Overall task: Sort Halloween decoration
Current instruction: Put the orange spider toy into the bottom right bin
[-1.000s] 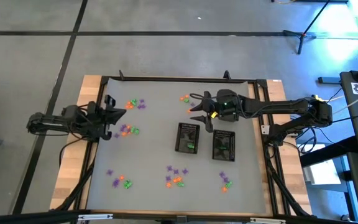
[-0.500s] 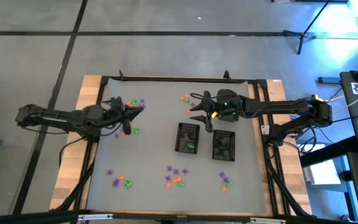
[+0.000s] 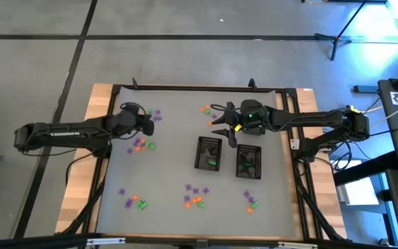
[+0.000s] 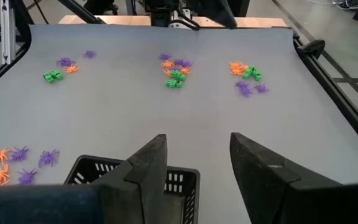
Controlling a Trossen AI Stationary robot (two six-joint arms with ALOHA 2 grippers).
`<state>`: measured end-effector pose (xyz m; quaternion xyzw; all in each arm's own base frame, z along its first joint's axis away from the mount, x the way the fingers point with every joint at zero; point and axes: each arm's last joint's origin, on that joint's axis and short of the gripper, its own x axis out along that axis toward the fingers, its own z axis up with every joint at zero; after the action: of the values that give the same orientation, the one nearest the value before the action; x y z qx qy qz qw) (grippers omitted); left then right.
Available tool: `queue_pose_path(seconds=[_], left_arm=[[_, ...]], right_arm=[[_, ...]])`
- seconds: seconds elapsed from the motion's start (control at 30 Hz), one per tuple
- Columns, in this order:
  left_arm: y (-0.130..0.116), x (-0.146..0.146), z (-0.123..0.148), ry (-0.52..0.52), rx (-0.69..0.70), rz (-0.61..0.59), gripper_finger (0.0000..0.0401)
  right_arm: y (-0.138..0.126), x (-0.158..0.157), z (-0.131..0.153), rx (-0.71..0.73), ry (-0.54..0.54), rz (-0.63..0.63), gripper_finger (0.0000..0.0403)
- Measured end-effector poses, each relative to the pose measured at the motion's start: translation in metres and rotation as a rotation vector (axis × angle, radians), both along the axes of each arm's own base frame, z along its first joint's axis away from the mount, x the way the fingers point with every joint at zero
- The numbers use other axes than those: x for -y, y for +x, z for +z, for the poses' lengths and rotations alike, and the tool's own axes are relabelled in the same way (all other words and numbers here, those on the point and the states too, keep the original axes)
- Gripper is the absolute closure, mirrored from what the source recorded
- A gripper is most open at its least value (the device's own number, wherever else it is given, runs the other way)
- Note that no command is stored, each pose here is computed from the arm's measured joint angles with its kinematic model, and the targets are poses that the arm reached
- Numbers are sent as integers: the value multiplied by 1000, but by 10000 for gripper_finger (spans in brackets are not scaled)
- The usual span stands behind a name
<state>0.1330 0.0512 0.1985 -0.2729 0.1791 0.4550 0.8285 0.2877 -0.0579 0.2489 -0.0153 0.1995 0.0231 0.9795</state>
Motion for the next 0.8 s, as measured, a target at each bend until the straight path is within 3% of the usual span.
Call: queue_pose_path(seconds=[0.13,0.3,0.57,0.8], left_arm=[[5,-8,-5,-67,-127,21,401],[18,-18,-9,-62,-237,51,401],[36,-33,-14,-91,-343,72,401],[36,-45,-32,-202,-431,55,401]], right_arm=[[0,0,0,3,-1,0,228],[0,0,0,2,13,-6,228],[-1,0,-3,-35,25,-8,228],[-3,-1,-6,-72,39,3,228]])
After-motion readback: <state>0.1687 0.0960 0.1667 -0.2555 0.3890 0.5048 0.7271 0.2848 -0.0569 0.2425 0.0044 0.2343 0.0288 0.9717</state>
